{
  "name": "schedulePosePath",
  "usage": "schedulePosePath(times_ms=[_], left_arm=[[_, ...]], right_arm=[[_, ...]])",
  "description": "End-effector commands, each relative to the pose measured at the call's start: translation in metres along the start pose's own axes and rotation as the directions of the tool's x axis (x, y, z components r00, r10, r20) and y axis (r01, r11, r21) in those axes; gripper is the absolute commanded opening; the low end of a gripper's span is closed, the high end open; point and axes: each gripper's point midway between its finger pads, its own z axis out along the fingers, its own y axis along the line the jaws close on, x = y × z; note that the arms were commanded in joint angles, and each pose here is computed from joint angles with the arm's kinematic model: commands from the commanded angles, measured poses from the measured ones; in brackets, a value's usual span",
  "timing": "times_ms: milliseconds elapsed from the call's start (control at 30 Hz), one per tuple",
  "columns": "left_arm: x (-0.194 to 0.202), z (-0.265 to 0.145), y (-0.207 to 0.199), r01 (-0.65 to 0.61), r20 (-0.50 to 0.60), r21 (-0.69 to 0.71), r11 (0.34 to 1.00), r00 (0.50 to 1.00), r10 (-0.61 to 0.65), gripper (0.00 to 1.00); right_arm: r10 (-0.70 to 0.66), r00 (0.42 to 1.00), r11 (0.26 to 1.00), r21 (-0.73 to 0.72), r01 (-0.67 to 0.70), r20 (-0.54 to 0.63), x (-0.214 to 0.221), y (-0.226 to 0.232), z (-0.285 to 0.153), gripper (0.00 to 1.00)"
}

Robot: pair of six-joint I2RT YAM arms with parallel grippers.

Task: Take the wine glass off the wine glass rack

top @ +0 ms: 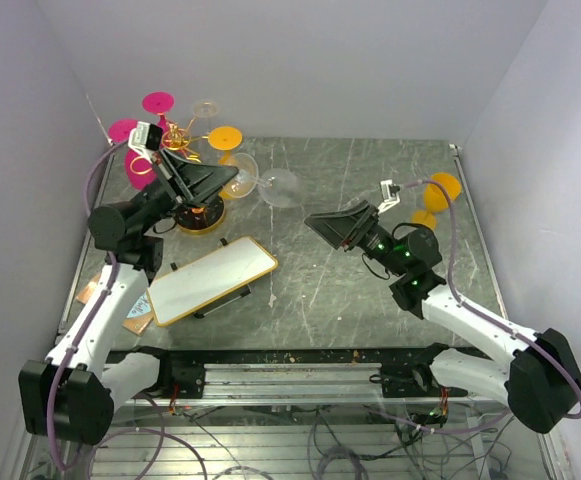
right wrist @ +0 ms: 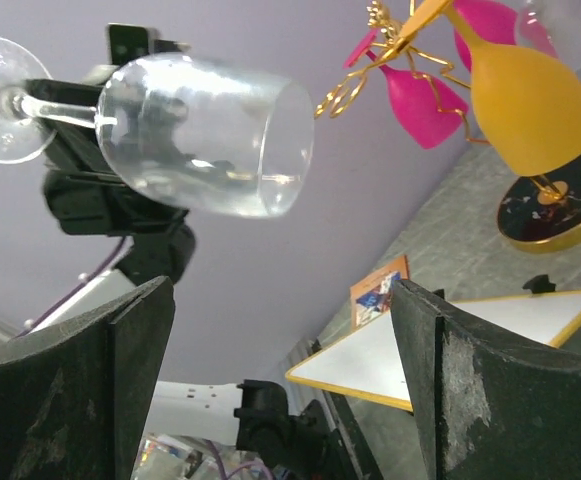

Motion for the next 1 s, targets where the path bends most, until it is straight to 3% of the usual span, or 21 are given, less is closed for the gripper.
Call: schedulePosePath(times_ms=[0,133,300,567,800,967], left_arm=[[0.029,-0.004,-0.05,-0.017,-0.066,0.232,0.973,0.997,0.034,0.07],[0.035,-0.006,-0.028,0.066,-0.043,0.186,0.98,0.997,-0.059,0.07],[0.047,-0.008,-0.019,0.153,-0.051,0.198,0.968,0.988,-0.146,0.07],[0.049,-0.026,-0.024,0.288,-0.093,0.366,0.885,0.957,-0.274,0.07],[0.045,-0.02,-0.014,0.306,-0.058,0.341,0.889,0.951,-0.304,0.07],[0.048,-0.016,-0.009,0.328,-0.064,0.334,0.883,0.943,-0.326,0.07]], right_arm=[[0.045,0.993,0.985,-0.173,-0.026,0.106,-0.018,0.038,-0.01,0.87],[0.067,0.981,0.967,-0.254,-0.019,0.184,-0.026,0.051,-0.026,0.78],[0.09,0.98,0.949,-0.313,-0.03,0.18,-0.026,0.06,-0.031,0.68],[0.1,0.99,0.848,-0.529,-0.034,0.096,-0.016,0.097,-0.043,0.38],[0.166,0.986,0.775,-0.618,-0.133,-0.004,-0.012,0.11,-0.045,0.04],[0.158,0.987,0.765,-0.633,-0.119,0.006,-0.015,0.116,-0.047,0.0]])
